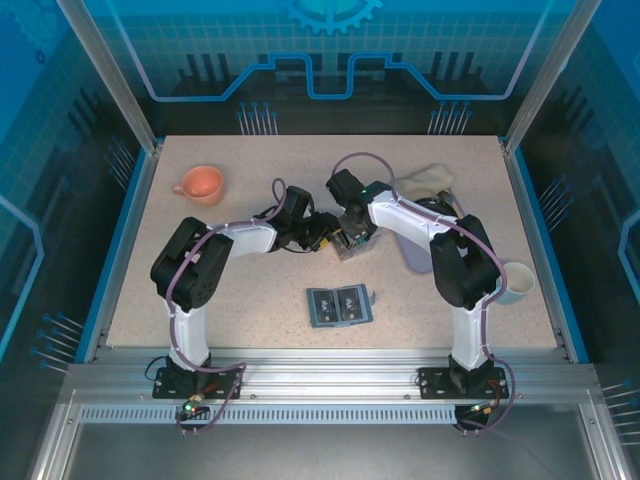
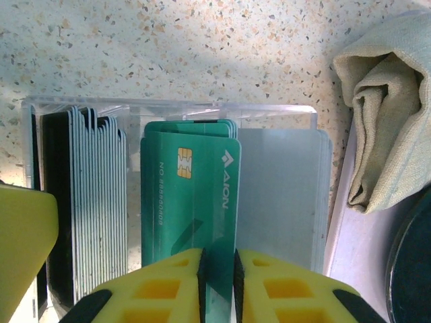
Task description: Put the credit cards into the card holder
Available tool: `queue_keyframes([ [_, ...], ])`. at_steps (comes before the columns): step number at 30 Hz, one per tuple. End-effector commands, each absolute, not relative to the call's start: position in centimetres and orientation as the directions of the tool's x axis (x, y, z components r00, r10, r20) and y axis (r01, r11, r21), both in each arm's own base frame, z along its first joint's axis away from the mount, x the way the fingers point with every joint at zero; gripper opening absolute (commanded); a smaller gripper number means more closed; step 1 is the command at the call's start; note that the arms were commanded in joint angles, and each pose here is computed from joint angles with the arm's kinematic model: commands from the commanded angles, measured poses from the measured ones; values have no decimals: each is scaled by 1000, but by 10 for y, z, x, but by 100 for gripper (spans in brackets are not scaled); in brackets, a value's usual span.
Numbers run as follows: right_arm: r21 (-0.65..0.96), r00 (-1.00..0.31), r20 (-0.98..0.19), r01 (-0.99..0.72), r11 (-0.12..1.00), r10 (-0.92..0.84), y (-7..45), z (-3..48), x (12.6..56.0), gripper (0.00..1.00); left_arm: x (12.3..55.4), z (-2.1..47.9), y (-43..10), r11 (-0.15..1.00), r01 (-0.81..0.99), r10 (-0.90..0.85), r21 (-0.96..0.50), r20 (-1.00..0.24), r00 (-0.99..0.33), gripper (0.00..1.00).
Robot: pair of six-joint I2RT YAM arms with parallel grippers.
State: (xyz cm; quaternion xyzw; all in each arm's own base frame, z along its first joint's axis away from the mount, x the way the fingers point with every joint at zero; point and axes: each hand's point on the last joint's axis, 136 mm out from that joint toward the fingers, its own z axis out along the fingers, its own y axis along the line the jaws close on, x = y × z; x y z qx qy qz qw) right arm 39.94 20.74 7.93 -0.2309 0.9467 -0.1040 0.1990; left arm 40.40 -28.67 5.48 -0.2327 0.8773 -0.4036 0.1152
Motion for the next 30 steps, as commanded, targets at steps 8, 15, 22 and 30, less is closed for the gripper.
queue_keyframes([
  [8, -321, -810, -339, -379, 868, -479, 196, 98, 398, 15, 386, 32, -274, 605, -390, -511, -694, 37, -859, 48],
  [15, -318, -808, -347, -376, 871, -476, 195, 104, 399, 12, 386, 32, -274, 605, -392, -511, -693, 39, -859, 48],
  [22, -306, -807, -356, -375, 875, -471, 196, 111, 399, 8, 386, 33, -274, 605, -389, -509, -695, 39, -860, 48],
  [30, -182, -826, -386, -367, 912, -410, 201, 125, 391, 2, 388, 38, -275, 606, -374, -502, -702, 27, -864, 48],
])
